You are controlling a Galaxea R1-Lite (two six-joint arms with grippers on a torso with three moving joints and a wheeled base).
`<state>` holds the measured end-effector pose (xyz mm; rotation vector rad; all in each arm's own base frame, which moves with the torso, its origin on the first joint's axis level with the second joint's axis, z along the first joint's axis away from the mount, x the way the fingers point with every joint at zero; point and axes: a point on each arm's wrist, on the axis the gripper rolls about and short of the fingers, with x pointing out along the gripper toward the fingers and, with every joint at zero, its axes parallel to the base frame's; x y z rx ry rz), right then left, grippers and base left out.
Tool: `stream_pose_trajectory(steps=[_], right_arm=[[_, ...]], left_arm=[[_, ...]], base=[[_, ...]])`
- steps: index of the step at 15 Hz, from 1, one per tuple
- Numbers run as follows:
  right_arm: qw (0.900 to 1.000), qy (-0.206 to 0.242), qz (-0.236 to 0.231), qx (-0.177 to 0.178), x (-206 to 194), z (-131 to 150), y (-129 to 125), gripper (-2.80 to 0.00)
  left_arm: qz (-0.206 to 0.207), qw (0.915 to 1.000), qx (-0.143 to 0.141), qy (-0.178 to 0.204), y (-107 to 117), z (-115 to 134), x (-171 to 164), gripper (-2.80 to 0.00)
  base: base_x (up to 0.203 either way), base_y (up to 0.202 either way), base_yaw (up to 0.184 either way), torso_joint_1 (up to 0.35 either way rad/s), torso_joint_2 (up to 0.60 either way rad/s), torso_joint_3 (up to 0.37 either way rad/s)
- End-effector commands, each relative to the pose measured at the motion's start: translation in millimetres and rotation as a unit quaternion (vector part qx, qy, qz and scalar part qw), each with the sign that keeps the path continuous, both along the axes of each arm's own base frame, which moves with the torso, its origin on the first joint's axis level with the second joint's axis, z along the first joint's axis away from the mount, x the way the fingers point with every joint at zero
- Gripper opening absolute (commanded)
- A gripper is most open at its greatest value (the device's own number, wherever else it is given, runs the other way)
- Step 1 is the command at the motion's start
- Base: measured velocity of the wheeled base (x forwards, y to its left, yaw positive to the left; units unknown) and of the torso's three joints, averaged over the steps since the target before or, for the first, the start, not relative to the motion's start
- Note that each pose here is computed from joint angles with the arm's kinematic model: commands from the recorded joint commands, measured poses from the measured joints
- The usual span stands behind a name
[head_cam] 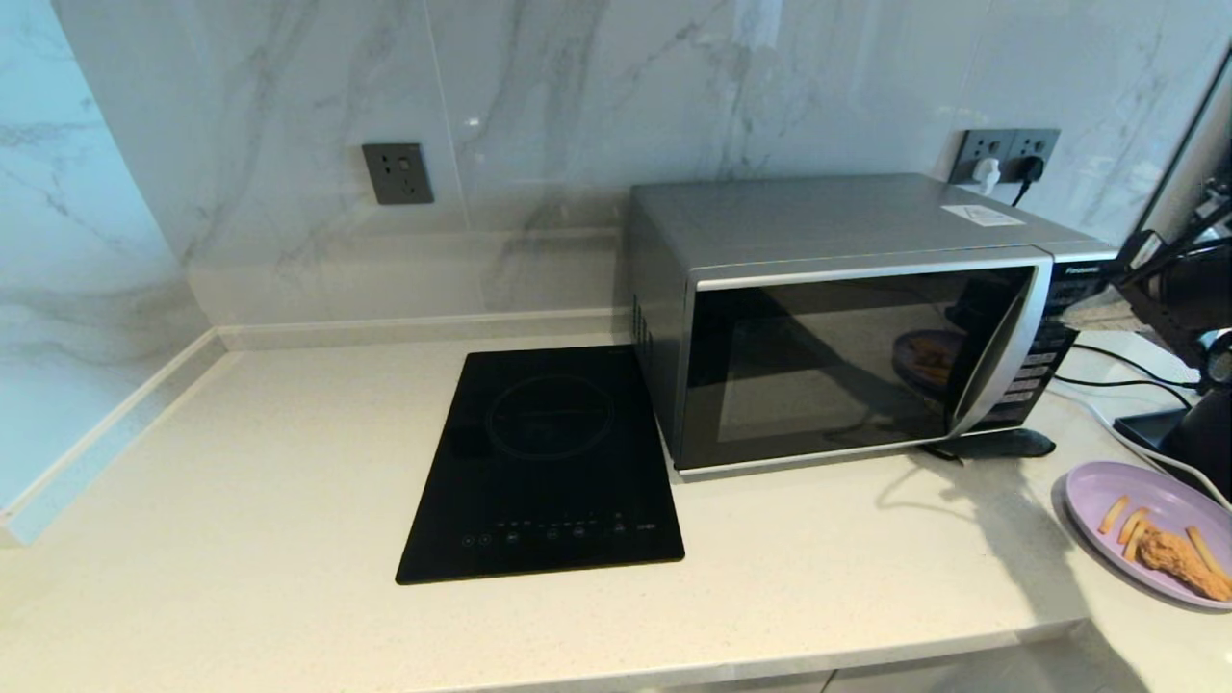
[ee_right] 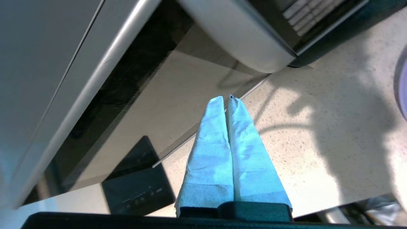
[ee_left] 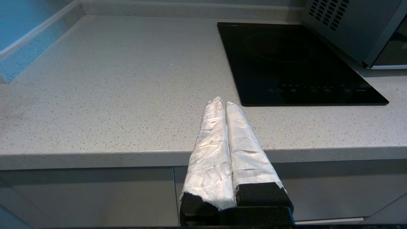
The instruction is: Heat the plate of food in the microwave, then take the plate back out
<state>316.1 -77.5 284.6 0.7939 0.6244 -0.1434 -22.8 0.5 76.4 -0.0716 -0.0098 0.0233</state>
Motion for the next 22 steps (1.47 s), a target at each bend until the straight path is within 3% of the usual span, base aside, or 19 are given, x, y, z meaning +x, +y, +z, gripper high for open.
stream_pose_trajectory(steps=[1, 6, 8, 12, 16, 22], right_arm=[[0.999, 0.012, -0.008, 0.034, -1.1, -11.9, -27.0, -2.8], [0.994, 0.002, 0.016, 0.11, 24.9, -61.6, -83.7, -2.8], [0.992, 0.003, 0.022, 0.125, 38.9, -90.8, -98.0, -2.8], [0.993, -0.01, 0.021, 0.116, 54.7, -143.7, -116.6, -2.8], [0.995, 0.001, 0.032, 0.089, 41.1, -162.6, -124.6, -2.8], [0.996, 0.007, 0.027, 0.089, 32.4, -163.6, -125.4, -2.8]], left_arm=[[0.0, 1.0, 0.0, 0.001, 0.0, 0.1, 0.1, -2.8], [0.0, 1.0, 0.0, 0.001, 0.0, 0.1, 0.1, -2.8], [0.0, 1.0, 0.0, 0.001, 0.0, 0.1, 0.1, -2.8], [0.0, 1.0, 0.0, 0.001, 0.0, 0.1, 0.1, -2.8], [0.0, 1.0, 0.0, 0.001, 0.0, 0.1, 0.1, -2.8], [0.0, 1.0, 0.0, 0.001, 0.0, 0.1, 0.1, -2.8]], base=[[0.0, 0.0, 0.0, 0.0, 0.0, 0.0], [0.0, 0.0, 0.0, 0.0, 0.0, 0.0], [0.0, 0.0, 0.0, 0.0, 0.0, 0.0], [0.0, 0.0, 0.0, 0.0, 0.0, 0.0], [0.0, 0.0, 0.0, 0.0, 0.0, 0.0], [0.0, 0.0, 0.0, 0.0, 0.0, 0.0]])
